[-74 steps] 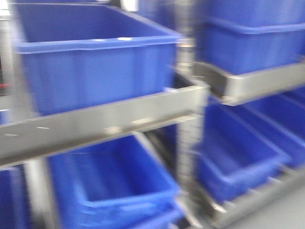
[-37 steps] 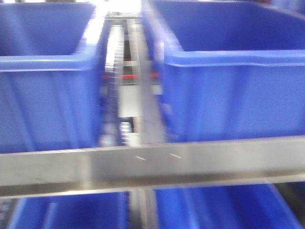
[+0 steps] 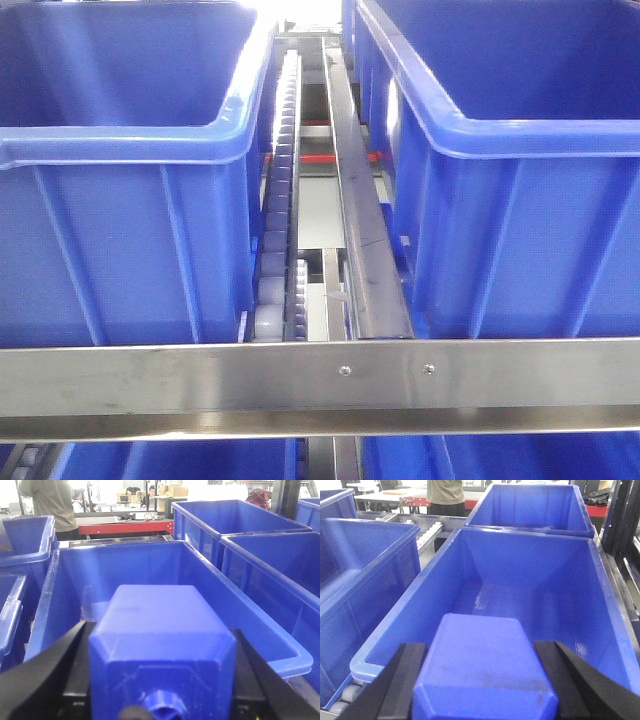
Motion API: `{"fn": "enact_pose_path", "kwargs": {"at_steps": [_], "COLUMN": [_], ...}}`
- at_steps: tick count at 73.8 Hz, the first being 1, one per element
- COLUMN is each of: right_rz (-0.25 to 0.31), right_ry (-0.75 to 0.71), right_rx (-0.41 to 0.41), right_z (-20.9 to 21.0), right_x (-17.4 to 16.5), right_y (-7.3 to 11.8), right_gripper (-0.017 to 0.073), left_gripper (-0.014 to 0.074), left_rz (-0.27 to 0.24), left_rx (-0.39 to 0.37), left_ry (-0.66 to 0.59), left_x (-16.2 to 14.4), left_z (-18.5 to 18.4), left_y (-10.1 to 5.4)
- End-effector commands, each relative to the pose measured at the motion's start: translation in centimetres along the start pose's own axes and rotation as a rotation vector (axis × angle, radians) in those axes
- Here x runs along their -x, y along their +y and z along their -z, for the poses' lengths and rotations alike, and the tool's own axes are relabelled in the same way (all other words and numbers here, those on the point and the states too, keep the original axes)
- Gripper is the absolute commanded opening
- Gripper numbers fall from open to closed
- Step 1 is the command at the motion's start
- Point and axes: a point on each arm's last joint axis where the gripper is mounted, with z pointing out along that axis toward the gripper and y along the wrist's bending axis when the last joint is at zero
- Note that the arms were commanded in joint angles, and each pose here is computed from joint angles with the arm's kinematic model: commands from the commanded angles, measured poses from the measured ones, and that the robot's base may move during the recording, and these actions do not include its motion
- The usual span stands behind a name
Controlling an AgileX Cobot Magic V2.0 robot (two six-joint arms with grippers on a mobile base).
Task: Pick and sort blue part to right shelf
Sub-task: 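Position both held parts above the blue bins on the rack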
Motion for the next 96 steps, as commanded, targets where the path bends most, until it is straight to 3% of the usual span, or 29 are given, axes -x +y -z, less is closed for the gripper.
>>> {"fn": "enact_pose_path", "kwargs": {"at_steps": [1,50,61,66,79,88,96], "right_rz": [0.022,0.022,0.022,0.022,0.025,0.027,0.028], "right_ry": [-0.104,-0.105,-0.106,-0.106,-0.110,-0.107,-0.102], "right_rx": [0.021,0.021,0.022,0.022,0.022,0.025,0.024], "right_z": [0.2,0.2,0.2,0.2,0.2,0.0,-0.1], "right_x": [1.7,1.7,1.7,1.7,1.7,1.5,1.3], "right_y": [0.2,0.2,0.2,0.2,0.2,0.3,0.3], "right_gripper": [0.0281,0.0281,0.0281,0.0281,0.0281,0.0281,0.0281], "left_gripper": [0.0303,0.0303,0.0303,0.0303,0.0303,0.0303,0.0303], "left_rz": [0.007,0.007,-0.030,-0.031,-0.031,0.054,0.063], "left_rx": [-0.007,-0.007,0.011,0.010,0.007,0.010,0.012], "left_ry": [-0.107,-0.109,-0.124,-0.117,0.052,0.166,0.223], "left_x": [1.6,1.6,2.0,2.6,4.9,5.9,6.2], "left_z": [0.1,0.2,-0.4,-1.4,-7.2,-12.5,-16.7], "left_y": [0.0,0.0,0.1,0.1,0.1,0.0,0.0]}}
